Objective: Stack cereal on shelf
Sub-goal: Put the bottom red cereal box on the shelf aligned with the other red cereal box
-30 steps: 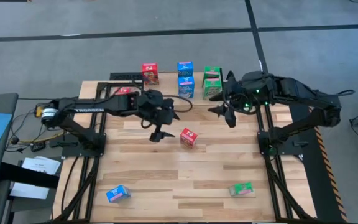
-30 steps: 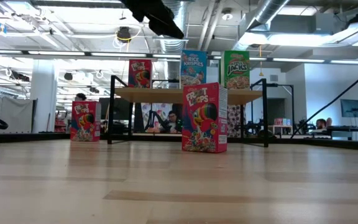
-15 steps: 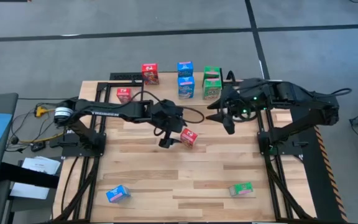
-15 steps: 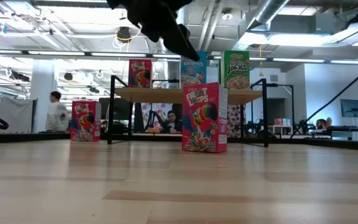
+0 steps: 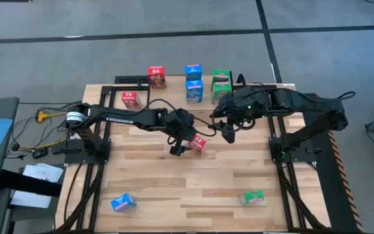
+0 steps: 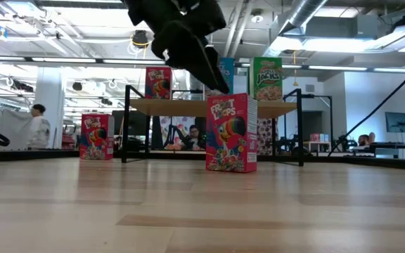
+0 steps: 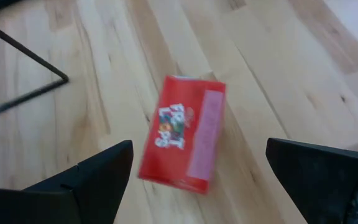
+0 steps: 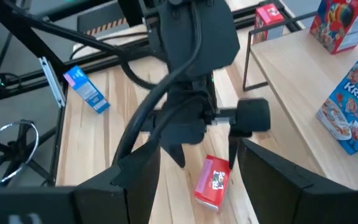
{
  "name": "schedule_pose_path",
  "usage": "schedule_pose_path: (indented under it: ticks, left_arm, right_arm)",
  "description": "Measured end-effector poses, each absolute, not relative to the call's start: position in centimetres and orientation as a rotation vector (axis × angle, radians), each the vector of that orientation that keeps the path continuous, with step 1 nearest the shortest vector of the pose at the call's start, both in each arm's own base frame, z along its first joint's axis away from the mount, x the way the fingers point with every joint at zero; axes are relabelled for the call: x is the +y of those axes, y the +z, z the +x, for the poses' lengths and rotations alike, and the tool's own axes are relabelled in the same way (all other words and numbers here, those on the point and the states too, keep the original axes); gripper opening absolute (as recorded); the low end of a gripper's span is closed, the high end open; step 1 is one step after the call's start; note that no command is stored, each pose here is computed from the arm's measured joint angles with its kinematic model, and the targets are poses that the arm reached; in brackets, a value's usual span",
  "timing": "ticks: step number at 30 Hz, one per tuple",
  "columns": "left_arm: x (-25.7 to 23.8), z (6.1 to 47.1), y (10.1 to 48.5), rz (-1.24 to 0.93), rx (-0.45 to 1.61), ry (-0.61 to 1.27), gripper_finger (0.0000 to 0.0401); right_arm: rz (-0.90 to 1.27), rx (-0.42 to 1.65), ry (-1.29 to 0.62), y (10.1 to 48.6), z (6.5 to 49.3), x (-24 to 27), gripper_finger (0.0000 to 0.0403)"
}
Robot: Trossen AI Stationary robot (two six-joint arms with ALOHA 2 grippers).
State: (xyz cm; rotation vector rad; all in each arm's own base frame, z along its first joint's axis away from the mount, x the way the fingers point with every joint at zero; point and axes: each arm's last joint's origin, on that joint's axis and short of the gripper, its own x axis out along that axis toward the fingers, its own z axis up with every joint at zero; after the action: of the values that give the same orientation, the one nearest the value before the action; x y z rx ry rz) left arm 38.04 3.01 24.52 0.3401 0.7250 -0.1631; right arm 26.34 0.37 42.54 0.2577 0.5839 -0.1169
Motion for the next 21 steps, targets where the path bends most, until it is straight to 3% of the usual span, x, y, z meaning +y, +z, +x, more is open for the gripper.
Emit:
schedule_pose_path:
  ticks: [21]
  left_arm:
    - [3.2,38.9,21.9,0.304,0.793,-0.171,0.0357]
  right_arm:
    - [0.260,0.557,-0.113,43.0,25.9,0.4,0.0240]
